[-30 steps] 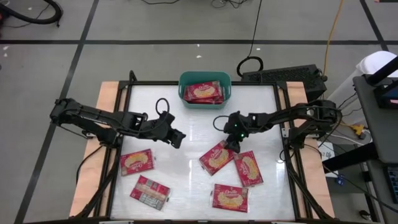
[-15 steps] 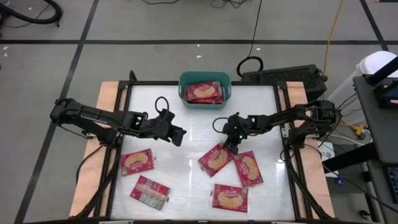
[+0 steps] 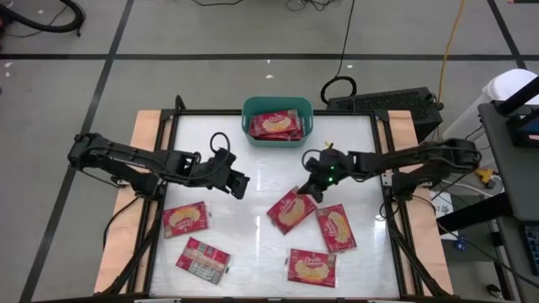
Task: Sort popcorn bags into baskets
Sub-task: Put the popcorn bag into the green bin
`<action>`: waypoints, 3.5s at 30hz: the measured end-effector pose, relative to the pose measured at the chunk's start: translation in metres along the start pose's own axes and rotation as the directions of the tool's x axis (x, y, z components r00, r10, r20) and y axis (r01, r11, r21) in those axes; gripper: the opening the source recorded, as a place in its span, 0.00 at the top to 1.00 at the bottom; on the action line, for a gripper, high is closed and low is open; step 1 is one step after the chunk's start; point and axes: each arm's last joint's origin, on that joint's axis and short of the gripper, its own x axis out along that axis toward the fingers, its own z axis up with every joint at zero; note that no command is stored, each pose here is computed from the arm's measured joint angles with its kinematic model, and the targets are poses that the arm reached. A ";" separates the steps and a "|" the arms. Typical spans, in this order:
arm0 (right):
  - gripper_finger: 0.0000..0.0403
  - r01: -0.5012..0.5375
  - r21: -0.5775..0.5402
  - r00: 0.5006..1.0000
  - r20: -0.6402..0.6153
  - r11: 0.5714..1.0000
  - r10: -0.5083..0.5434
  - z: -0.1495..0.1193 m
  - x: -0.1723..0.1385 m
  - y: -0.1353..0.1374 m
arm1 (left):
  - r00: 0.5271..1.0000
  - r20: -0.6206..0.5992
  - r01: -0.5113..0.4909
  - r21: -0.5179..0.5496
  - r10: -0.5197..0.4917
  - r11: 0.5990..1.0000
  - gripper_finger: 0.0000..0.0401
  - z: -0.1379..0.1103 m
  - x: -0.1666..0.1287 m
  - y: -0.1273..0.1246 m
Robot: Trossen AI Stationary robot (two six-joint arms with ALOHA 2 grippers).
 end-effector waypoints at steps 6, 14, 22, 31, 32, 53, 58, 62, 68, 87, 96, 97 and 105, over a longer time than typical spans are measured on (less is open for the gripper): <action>1.00 -0.014 0.024 0.990 0.138 1.000 0.010 0.010 -0.023 0.016 | 1.000 -0.001 -0.029 0.029 0.029 0.999 0.67 0.003 0.002 0.005; 1.00 -0.043 0.007 0.960 0.277 0.999 0.039 0.035 -0.043 0.041 | 0.998 0.021 -0.064 0.051 0.063 0.997 0.67 0.014 0.006 0.013; 1.00 -0.009 -0.025 0.921 0.389 1.000 0.018 0.079 -0.072 0.058 | 0.997 0.029 -0.077 0.032 0.076 0.997 0.67 0.020 0.008 0.018; 1.00 0.034 0.020 0.863 0.503 0.999 -0.039 0.114 -0.099 0.047 | 1.000 0.011 -0.019 0.034 0.018 0.999 0.67 0.021 0.008 0.014; 1.00 0.040 0.026 0.859 0.510 0.999 -0.048 0.118 -0.100 0.046 | 1.000 0.008 -0.016 0.035 0.016 0.999 0.67 0.021 0.008 0.014; 1.00 0.108 0.139 0.740 0.650 0.984 -0.174 0.209 -0.076 -0.028 | 1.000 0.016 -0.001 0.032 0.001 0.999 0.67 0.023 -0.002 0.015; 1.00 0.089 0.210 0.740 0.641 0.974 -0.206 0.212 -0.060 -0.050 | 1.000 0.013 -0.004 0.038 0.004 0.999 0.67 0.023 -0.001 0.016; 1.00 0.037 0.209 0.727 0.665 0.977 -0.170 0.215 -0.054 -0.053 | 1.000 0.014 -0.003 0.051 0.002 0.999 0.67 0.023 -0.001 0.016; 1.00 0.068 0.239 0.704 0.676 0.969 -0.216 0.215 -0.055 -0.055 | 1.000 0.013 -0.006 0.056 0.005 0.998 0.67 0.023 -0.001 0.016; 1.00 0.374 0.374 0.668 0.526 0.849 -0.526 0.197 -0.050 -0.077 | 1.000 0.012 -0.007 0.067 0.006 0.998 0.67 0.023 -0.001 0.016; 1.00 0.364 0.526 0.568 0.528 0.769 -0.631 0.176 -0.045 -0.097 | 1.000 0.013 -0.006 0.078 0.005 0.997 0.67 0.023 -0.001 0.016; 1.00 0.377 0.535 0.556 0.522 0.756 -0.647 0.172 -0.044 -0.100 | 1.000 0.012 -0.004 0.078 0.003 0.997 0.67 0.023 -0.001 0.016; 0.83 0.452 0.491 0.557 0.497 0.745 -0.666 0.167 -0.044 -0.105 | 0.999 -0.037 -0.017 0.084 0.020 0.996 0.67 0.018 -0.002 0.018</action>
